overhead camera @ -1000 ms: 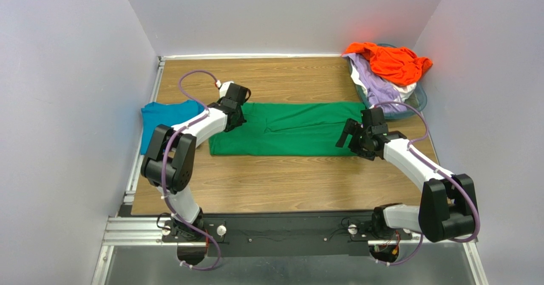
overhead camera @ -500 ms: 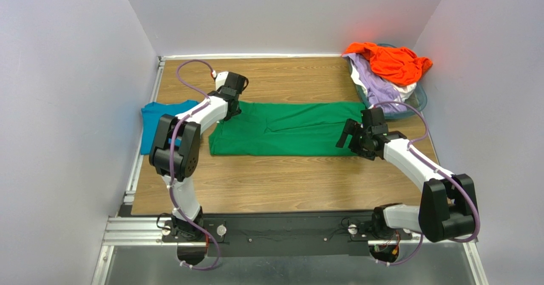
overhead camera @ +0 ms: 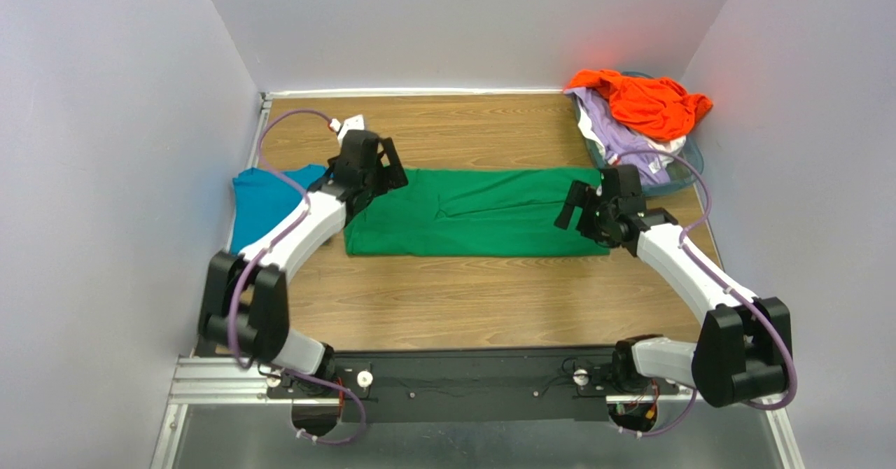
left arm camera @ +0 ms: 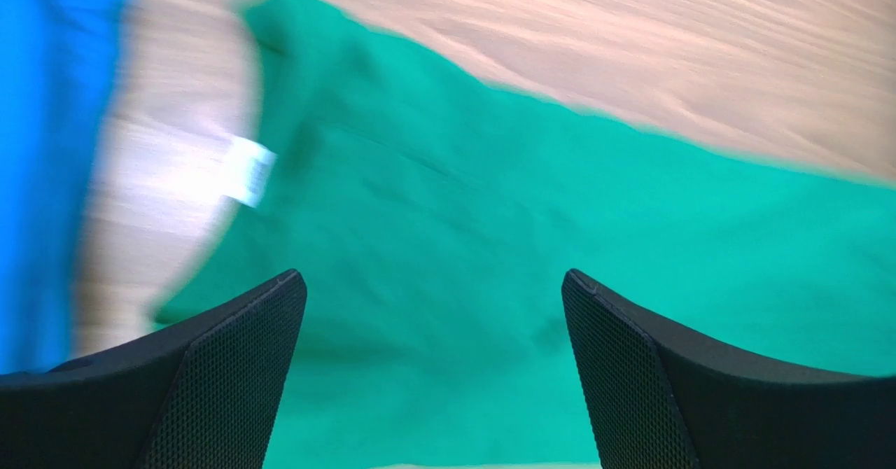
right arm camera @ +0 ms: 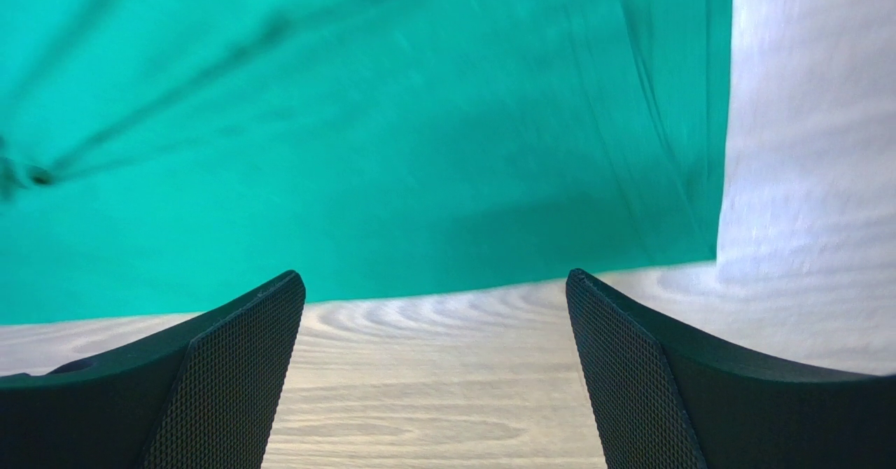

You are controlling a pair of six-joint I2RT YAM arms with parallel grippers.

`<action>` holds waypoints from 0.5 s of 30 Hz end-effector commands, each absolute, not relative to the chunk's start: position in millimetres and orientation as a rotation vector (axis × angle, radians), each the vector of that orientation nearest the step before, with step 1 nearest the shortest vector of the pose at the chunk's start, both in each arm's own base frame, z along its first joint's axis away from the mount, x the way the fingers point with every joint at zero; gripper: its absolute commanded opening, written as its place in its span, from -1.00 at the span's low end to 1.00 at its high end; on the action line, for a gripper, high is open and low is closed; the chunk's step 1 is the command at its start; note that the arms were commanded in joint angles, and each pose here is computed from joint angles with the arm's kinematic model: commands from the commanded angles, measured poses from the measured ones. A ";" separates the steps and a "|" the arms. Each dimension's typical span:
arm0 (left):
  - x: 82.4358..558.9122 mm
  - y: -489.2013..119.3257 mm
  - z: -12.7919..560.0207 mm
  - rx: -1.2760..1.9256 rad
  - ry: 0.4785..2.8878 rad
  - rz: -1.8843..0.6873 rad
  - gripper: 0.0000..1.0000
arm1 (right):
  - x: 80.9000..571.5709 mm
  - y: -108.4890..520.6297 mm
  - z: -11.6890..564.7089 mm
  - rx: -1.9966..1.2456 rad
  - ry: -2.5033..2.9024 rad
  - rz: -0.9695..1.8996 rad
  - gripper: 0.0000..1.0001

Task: Fold and stack the t-shirts
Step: Fold the tshirt

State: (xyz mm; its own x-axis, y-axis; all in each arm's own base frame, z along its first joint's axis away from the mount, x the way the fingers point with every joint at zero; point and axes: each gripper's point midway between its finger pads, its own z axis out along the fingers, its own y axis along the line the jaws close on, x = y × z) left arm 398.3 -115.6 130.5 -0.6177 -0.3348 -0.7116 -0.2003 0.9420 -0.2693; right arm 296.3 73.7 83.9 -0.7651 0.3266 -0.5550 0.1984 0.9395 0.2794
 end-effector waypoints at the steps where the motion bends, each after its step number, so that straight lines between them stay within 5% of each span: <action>1: 369.5 -179.0 156.9 -0.165 2.101 -0.695 0.97 | 324.6 75.5 110.0 0.318 2.402 0.270 1.00; 15: 371.3 -180.8 92.6 -0.206 2.143 -0.697 0.97 | 432.0 101.6 77.6 0.185 2.432 0.291 1.00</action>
